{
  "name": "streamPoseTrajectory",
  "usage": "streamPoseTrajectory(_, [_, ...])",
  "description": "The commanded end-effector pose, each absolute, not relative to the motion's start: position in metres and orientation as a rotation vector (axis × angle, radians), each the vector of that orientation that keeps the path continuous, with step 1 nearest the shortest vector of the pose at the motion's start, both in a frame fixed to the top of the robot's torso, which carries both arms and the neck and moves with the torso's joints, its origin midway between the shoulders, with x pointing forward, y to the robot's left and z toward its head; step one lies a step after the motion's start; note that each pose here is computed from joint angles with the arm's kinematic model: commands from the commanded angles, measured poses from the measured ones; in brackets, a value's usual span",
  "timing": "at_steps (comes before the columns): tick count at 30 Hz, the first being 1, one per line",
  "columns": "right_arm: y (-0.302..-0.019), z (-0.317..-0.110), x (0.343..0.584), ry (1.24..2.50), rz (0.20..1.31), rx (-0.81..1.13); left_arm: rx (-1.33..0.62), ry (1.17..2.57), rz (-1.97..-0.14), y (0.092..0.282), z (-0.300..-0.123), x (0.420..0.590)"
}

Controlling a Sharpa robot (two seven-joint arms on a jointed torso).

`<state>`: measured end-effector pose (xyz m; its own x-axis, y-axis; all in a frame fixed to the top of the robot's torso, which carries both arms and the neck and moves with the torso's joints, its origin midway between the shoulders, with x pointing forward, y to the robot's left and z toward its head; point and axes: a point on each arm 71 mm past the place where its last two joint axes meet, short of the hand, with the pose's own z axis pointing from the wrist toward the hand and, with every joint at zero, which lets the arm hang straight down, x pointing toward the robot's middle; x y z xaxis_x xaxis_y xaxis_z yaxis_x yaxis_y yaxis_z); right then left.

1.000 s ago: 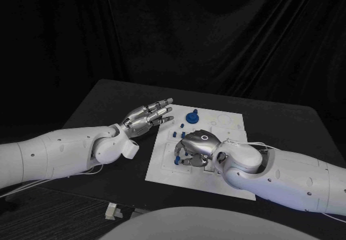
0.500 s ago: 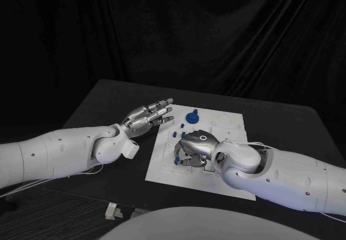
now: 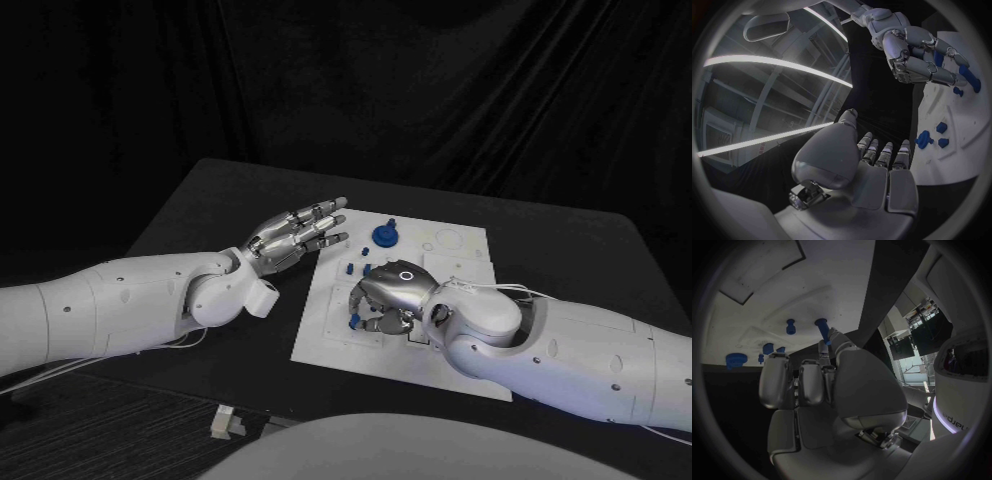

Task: Assemble the parts on the task board

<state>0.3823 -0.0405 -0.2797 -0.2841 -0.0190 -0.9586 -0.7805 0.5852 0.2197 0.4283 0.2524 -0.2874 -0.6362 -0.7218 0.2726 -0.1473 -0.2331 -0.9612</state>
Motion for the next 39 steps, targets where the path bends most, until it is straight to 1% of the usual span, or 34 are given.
streamPoseTrajectory(1, [-0.042,-0.284,0.381,1.737,0.836,-0.683,-1.040,1.616,-1.946,0.251,-0.287,0.428])
streamPoseTrajectory(9, [-0.047,-0.284,0.382,1.735,0.834,-0.677,-1.041,1.616,-1.944,0.251,-0.287,0.428])
streamPoseTrajectory(17, [-0.055,-0.276,0.380,1.685,0.858,-0.646,-1.041,1.614,-1.940,0.253,-0.287,0.428])
streamPoseTrajectory(20, [-0.060,-0.268,0.380,1.650,0.873,-0.630,-1.041,1.614,-1.940,0.253,-0.287,0.428])
streamPoseTrajectory(26, [-0.080,-0.240,0.384,1.534,0.918,-0.536,-1.041,1.611,-1.940,0.253,-0.287,0.428])
streamPoseTrajectory(29, [-0.094,-0.226,0.389,1.509,0.919,-0.471,-1.041,1.609,-1.940,0.254,-0.287,0.427])
streamPoseTrajectory(34, [-0.124,-0.202,0.407,1.540,0.871,-0.323,-1.040,1.605,-1.938,0.255,-0.287,0.427])
streamPoseTrajectory(39, [-0.151,-0.190,0.420,1.633,0.810,-0.172,-1.040,1.602,-1.938,0.255,-0.287,0.428])
